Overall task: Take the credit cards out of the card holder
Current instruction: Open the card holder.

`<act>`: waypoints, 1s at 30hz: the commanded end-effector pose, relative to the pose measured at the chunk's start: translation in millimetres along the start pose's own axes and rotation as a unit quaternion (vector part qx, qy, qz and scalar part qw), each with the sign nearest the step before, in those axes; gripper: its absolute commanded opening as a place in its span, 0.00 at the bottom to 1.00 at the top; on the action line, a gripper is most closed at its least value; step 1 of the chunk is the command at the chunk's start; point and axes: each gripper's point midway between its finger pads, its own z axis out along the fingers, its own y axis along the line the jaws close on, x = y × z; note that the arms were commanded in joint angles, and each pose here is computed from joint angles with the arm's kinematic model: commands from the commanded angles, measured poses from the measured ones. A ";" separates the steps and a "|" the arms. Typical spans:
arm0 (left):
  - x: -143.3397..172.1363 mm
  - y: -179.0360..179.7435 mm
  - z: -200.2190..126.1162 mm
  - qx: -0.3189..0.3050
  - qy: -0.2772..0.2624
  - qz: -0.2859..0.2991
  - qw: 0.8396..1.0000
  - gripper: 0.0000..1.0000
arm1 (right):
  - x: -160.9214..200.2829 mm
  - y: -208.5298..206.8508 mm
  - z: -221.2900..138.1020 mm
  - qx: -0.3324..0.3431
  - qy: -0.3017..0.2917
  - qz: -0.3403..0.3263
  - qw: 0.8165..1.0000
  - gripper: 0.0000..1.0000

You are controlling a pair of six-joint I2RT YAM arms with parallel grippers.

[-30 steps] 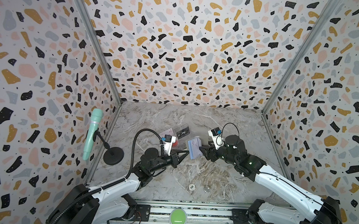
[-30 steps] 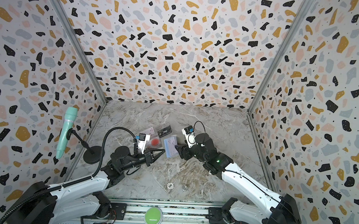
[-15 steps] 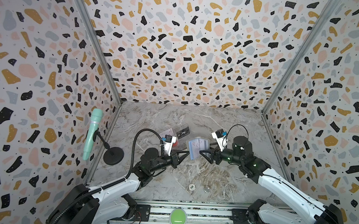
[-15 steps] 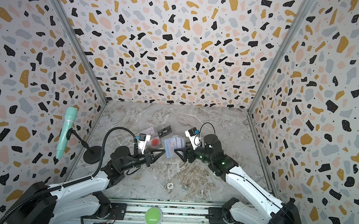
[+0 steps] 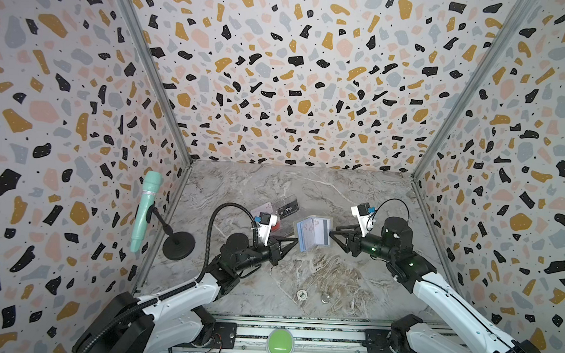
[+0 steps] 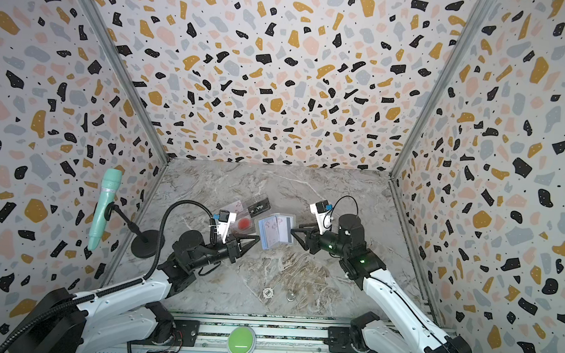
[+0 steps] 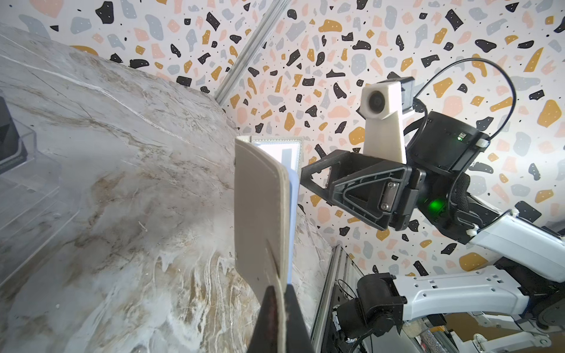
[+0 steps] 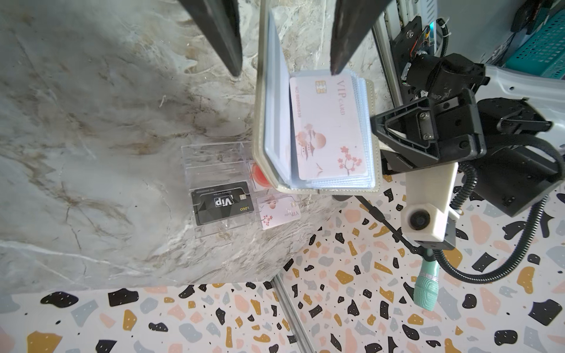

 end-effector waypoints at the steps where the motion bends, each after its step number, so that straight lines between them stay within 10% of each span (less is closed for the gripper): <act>1: -20.5 -21.8 -4.0 0.039 -0.034 0.036 0.998 0.00 | -8.7 4.5 -2.1 -0.017 -0.016 -0.001 1.000 0.37; 30: -23.3 -34.8 -7.4 0.065 -0.036 0.042 0.996 0.00 | 9.7 -24.1 3.5 -0.005 -0.012 0.034 0.999 0.27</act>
